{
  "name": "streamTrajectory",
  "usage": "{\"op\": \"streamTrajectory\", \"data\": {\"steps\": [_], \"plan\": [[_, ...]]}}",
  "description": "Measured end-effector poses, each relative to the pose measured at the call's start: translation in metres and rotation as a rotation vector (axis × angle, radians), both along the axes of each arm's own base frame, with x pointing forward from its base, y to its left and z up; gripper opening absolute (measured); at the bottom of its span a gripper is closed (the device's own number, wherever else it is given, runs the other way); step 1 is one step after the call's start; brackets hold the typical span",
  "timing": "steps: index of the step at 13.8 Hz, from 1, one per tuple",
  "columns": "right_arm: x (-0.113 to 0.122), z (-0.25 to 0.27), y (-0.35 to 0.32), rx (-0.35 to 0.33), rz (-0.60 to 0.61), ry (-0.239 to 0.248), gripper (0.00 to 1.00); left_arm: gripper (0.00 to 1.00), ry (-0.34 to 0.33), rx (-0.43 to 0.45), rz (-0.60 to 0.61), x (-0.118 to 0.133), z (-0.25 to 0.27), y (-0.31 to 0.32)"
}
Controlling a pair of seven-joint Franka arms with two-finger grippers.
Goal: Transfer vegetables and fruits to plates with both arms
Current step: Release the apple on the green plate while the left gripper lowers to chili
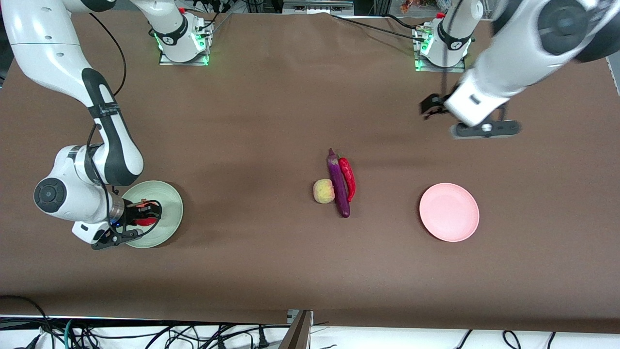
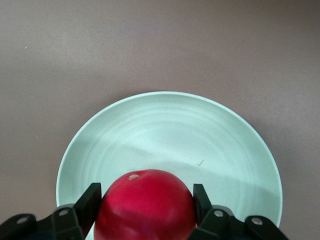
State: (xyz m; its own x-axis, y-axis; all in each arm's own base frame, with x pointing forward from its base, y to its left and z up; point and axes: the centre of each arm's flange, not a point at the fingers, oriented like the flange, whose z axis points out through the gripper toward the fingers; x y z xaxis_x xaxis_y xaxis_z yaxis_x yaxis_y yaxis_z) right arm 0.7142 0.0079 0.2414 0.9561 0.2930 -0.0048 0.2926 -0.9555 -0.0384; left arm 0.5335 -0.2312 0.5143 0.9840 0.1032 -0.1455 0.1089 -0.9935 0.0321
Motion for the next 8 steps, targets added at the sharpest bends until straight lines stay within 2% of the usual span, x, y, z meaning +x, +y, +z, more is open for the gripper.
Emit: {"op": "streamTrajectory", "data": {"steps": [1, 4, 8], "plan": [[0.0, 0.0, -0.002, 0.0, 0.008, -0.001, 0.79, 1.0, -0.019, -0.016, 0.032, -0.004, -0.029, -0.021], [0.0, -0.002, -0.022, 0.0, 0.021, 0.001, 0.79, 1.0, -0.009, -0.056, 0.117, -0.01, -0.093, -0.066], [-0.002, -0.013, -0.044, -0.009, 0.03, 0.007, 0.79, 1.0, -0.053, -0.005, 0.147, -0.008, -0.147, -0.102]]}}
